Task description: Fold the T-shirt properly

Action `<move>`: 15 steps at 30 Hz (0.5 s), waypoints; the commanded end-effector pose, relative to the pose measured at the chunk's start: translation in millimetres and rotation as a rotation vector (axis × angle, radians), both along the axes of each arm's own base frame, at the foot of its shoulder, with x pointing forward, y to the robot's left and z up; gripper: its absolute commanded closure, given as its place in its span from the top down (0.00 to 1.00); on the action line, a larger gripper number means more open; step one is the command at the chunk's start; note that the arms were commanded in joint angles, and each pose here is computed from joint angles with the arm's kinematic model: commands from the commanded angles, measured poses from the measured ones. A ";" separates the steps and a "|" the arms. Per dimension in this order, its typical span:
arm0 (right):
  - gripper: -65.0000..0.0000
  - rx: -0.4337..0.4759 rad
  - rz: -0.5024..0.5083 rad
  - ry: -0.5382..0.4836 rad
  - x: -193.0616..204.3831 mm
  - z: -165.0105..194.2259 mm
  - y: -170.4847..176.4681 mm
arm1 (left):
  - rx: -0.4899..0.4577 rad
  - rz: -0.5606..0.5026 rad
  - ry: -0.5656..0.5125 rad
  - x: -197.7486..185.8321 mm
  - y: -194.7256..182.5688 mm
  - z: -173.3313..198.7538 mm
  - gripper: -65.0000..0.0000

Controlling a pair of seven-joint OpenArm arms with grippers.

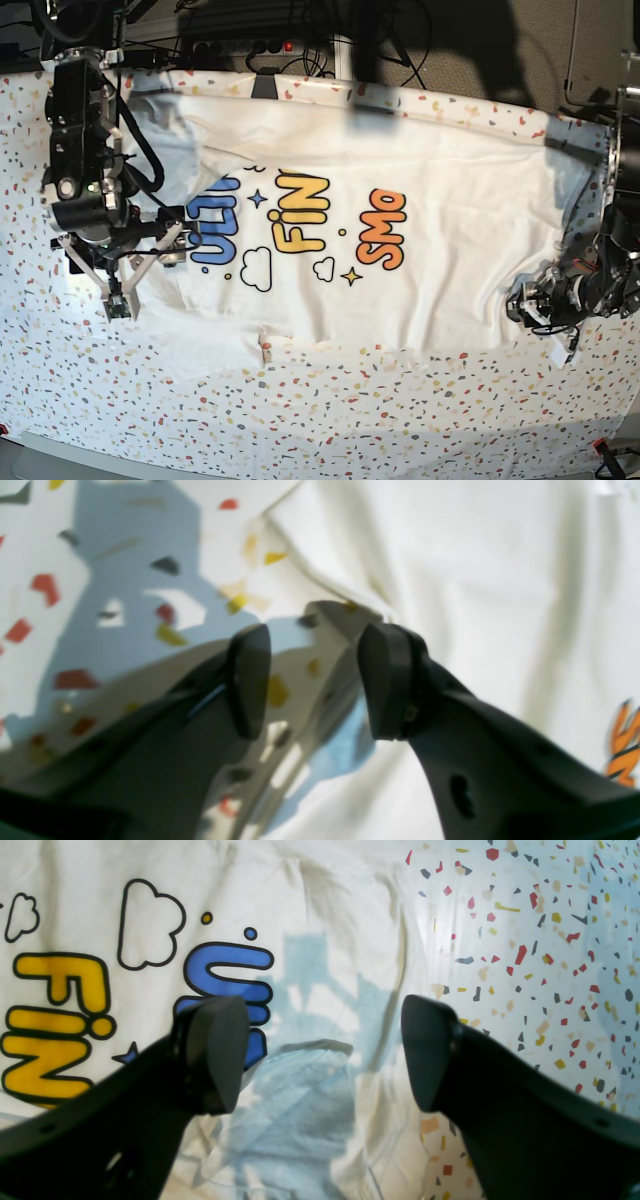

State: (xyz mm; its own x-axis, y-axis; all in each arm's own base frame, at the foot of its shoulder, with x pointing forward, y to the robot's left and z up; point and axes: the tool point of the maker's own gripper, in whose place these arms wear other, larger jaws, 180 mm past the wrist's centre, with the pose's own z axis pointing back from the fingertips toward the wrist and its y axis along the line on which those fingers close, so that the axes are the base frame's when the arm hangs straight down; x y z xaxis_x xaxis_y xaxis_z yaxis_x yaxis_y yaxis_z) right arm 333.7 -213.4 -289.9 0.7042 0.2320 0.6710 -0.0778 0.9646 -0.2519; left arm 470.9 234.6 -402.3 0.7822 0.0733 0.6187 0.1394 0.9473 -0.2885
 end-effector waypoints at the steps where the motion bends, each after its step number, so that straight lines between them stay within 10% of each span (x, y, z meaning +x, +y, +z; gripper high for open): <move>1: 0.72 -0.016 0.001 -0.047 7.3 14.1 -3.9 | -0.021 0.013 -0.091 22.5 2.7 30.0 0.46; 15: 0.72 -0.016 0.001 -0.047 7.3 14.1 -3.9 | -0.032 0.000 -0.139 24.3 -2.7 31.5 0.46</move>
State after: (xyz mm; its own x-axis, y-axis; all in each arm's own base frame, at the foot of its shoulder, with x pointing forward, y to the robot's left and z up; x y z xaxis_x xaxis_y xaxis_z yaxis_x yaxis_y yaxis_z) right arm 333.7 -213.3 -290.0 0.7042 0.2319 0.6710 -0.0780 0.9647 -0.2516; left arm 476.4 228.0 -397.1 0.7392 0.0821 0.6685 0.1675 0.9390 -0.3005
